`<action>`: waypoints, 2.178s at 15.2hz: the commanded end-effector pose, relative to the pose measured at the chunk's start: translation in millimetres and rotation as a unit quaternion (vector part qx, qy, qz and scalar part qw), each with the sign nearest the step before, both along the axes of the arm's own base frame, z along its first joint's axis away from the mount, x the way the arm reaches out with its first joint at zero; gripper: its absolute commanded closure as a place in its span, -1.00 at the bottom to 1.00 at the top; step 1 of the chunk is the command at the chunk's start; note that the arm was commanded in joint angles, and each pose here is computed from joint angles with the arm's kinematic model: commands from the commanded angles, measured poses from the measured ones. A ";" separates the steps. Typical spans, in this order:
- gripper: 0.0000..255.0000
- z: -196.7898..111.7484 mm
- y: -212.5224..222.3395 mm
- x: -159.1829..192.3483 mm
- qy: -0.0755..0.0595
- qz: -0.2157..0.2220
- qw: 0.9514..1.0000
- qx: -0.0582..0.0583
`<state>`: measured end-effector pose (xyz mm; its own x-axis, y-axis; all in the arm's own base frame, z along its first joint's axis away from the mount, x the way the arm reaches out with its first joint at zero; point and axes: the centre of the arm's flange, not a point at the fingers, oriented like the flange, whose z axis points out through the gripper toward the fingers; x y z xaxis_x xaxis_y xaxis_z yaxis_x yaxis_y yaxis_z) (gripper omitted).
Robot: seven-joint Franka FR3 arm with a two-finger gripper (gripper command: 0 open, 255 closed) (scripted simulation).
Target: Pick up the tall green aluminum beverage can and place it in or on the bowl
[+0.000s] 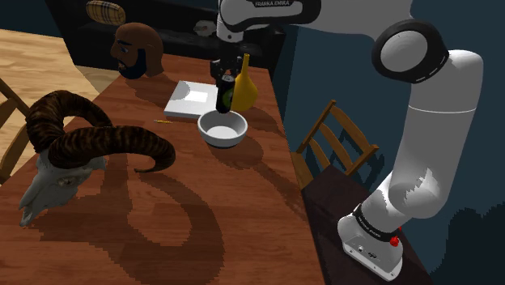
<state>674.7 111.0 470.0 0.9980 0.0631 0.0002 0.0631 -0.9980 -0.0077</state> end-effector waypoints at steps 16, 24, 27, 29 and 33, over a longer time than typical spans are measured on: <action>1.00 -64.9 1.1 -0.1 -0.001 0.000 1.000 0.000; -1.00 -65.1 1.0 -0.2 -0.001 0.000 1.000 0.000; -1.00 -38.5 0.9 -0.1 -0.001 0.000 1.000 0.000; -1.00 -14.9 0.7 -0.1 -0.001 0.000 1.000 0.000; -1.00 -14.9 0.7 -0.1 -0.001 0.000 1.000 0.000</action>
<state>674.7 111.7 454.3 0.9980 0.0631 0.0017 0.0631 -0.9980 -0.0079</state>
